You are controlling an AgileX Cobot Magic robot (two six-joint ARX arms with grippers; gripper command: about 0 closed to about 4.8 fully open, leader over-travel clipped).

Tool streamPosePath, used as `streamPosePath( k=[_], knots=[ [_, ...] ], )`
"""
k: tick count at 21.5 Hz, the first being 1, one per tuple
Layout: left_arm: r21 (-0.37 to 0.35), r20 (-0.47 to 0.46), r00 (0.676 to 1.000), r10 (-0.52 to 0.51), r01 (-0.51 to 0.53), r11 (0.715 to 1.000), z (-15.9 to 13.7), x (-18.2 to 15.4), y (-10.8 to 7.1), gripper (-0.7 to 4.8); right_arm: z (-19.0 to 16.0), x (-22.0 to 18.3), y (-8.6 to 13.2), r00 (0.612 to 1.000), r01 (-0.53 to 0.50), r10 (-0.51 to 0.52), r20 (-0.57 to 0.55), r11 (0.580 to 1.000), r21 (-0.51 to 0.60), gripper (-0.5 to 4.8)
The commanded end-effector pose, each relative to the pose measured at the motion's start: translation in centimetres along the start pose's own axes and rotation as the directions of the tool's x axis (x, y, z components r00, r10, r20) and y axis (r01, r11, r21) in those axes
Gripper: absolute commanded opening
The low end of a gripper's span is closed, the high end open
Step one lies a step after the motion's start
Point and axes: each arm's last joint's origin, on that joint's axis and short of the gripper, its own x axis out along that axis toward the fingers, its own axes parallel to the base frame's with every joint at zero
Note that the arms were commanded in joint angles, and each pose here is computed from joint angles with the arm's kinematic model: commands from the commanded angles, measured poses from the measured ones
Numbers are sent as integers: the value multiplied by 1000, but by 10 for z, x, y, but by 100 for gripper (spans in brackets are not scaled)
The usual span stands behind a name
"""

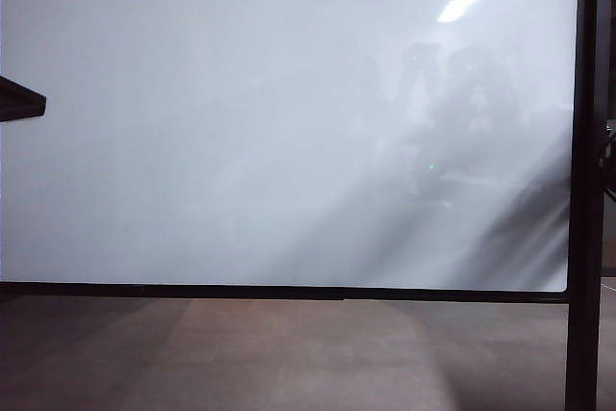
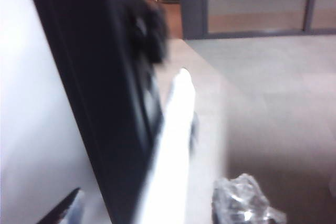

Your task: Reach to the right to find the marker pen, pick it up, and write the number 8 on the whiteboard.

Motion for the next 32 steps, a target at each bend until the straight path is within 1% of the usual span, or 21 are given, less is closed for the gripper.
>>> streamPosePath(
  k=[1,2,4,7,8,9,11,13,15,20,22,24,25,27,28,29,30,31,32],
  knots=[
    [1,4,1000,-3,3,1000,0,0,0,66,6,2,1,1000,-7,7,26,1000,-11,301],
    [1,4,1000,-3,3,1000,0,0,0,66,6,2,1,1000,-6,7,27,1000,-12,299],
    [1,4,1000,-3,3,1000,0,0,0,66,7,3,0,1000,-5,6,29,1000,-13,244],
    [1,4,1000,-3,3,1000,0,0,0,66,8,3,0,1000,-4,5,31,1000,-14,241],
    [1,4,1000,-3,3,1000,0,0,0,66,8,3,0,999,-2,3,32,1000,-15,220],
    [1,4,1000,-3,3,1000,0,0,0,66,8,3,0,999,-3,3,33,1000,-15,161],
    [1,4,1000,-3,3,1000,0,0,0,66,8,3,0,999,-2,2,33,1000,-15,99],
    [1,4,1000,-3,3,1000,0,0,0,66,8,3,0,999,20,-20,36,1000,-14,68],
    [1,4,1000,-3,3,1000,0,0,0,66,8,3,-1,999,20,-20,39,1000,-16,-5],
    [1,4,1000,-3,3,1000,0,0,0,66,9,3,-1,999,22,-22,41,1000,-3,-7],
    [1,4,1000,-3,3,1000,0,0,0,66,16,0,-4,995,51,-52,84,999,14,-7],
    [1,4,1000,-3,3,1000,0,0,0,66,33,-8,-13,987,73,-79,142,996,46,-7],
    [1,4,1000,-3,3,1000,0,0,0,66,52,-20,-19,976,105,-112,185,993,48,-7],
    [1,4,1000,-3,3,1000,0,0,0,66,81,-40,-24,953,173,-177,246,984,38,-7],
    [0,3,1000,-3,3,1000,0,0,0,66,94,-51,-26,946,193,-202,256,979,59,-7],
    [2,-6,1000,7,-7,1000,0,0,0,66,111,-67,-25,942,208,-229,247,972,109,-7],
    [9,-119,992,-43,44,999,-11,-1,-3,66,139,-96,-12,935,257,-288,208,952,165,-7],
    [8,-121,991,-61,62,998,-12,-1,-3,66,157,-115,-1,914,315,-344,213,935,161,-7],
    [7,-122,990,-67,68,998,-12,-1,-3,66,172,-129,9,906,322,-347,241,937,138,-7]
  ],
)
